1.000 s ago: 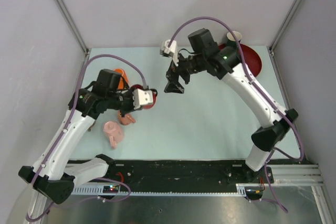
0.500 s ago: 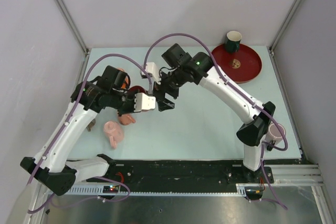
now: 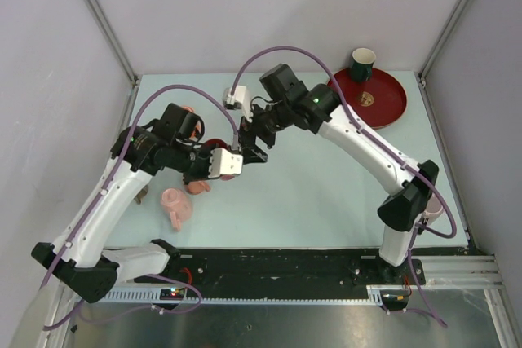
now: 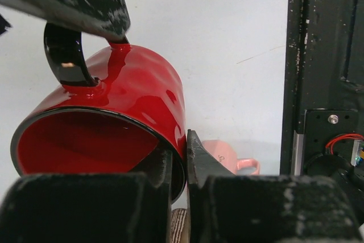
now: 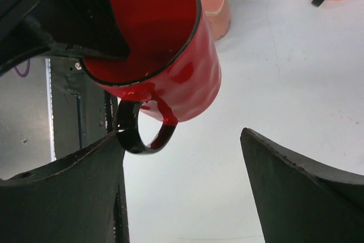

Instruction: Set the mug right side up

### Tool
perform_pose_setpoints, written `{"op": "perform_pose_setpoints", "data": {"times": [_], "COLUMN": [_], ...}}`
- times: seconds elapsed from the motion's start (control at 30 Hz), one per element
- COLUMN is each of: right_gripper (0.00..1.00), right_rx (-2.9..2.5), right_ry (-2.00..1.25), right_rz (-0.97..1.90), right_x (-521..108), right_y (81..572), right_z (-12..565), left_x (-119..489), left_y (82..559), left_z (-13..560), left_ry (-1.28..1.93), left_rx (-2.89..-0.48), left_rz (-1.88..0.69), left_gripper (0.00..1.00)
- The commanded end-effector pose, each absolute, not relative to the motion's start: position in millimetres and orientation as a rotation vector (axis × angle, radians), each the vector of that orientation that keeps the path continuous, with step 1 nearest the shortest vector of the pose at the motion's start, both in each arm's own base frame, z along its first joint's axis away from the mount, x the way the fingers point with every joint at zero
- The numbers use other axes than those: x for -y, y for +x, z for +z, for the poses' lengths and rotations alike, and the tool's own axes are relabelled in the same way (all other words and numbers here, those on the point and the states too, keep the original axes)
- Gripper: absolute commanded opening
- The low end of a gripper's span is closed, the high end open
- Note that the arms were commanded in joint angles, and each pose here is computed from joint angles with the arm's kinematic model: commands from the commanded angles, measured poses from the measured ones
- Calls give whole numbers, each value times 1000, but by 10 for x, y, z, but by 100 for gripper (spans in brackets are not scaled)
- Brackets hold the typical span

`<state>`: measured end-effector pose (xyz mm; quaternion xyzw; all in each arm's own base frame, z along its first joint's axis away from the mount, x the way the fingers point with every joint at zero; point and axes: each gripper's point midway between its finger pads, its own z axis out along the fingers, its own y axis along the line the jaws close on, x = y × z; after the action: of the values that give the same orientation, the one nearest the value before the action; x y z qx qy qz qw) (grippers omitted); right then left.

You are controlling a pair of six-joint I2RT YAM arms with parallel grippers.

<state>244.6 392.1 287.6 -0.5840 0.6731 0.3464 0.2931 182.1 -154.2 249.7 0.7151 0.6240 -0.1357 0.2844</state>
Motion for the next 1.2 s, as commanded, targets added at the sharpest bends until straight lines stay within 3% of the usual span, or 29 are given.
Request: {"op": "perform_pose_setpoints", "data": {"times": [0.0,0.43,0.6,0.73,0.87,1.0,1.07,1.1,1.17], "right_gripper": [87,71,70,61,42,7,2,1,0], "right_rx": [-1504,-1646,-1684,-1715,-1704,-1676,-1680,-1695,-1723], "right_ry": [-1577,-1729,-1765,-1778,-1770,-1757,-1732,-1713,-1644], "right_rz": [942,791,738,711,708,700,692,684,672], "right_x": [-3976,-4114,-4047,-4011,-4030,-4099,-4111,-4094,-4049], "right_y": [2303,2377,2374,2374,2357,2363,2406,2431,2537], "right_z": [3383,3036,2926,2843,2881,2921,2920,2906,2905], "left_x": [1663,1729,1712,1721,1732,1746,1745,1741,1714], "left_y": [1773,1836,1875,1894,1921,1942,1954,1957,1963], "left_z": [2786,2887,2886,2896,2902,2914,2929,2936,2954], "left_ry": [1856,1836,1844,1845,1847,1842,1835,1829,1818], "left_rx": [-1580,-1583,-1584,-1582,-1584,-1590,-1592,-1598,-1607], "left_rz": [-408,-424,-396,-394,-391,-394,-389,-385,-367], "left_gripper": [0,0,0,0,0,0,0,3,28]}}
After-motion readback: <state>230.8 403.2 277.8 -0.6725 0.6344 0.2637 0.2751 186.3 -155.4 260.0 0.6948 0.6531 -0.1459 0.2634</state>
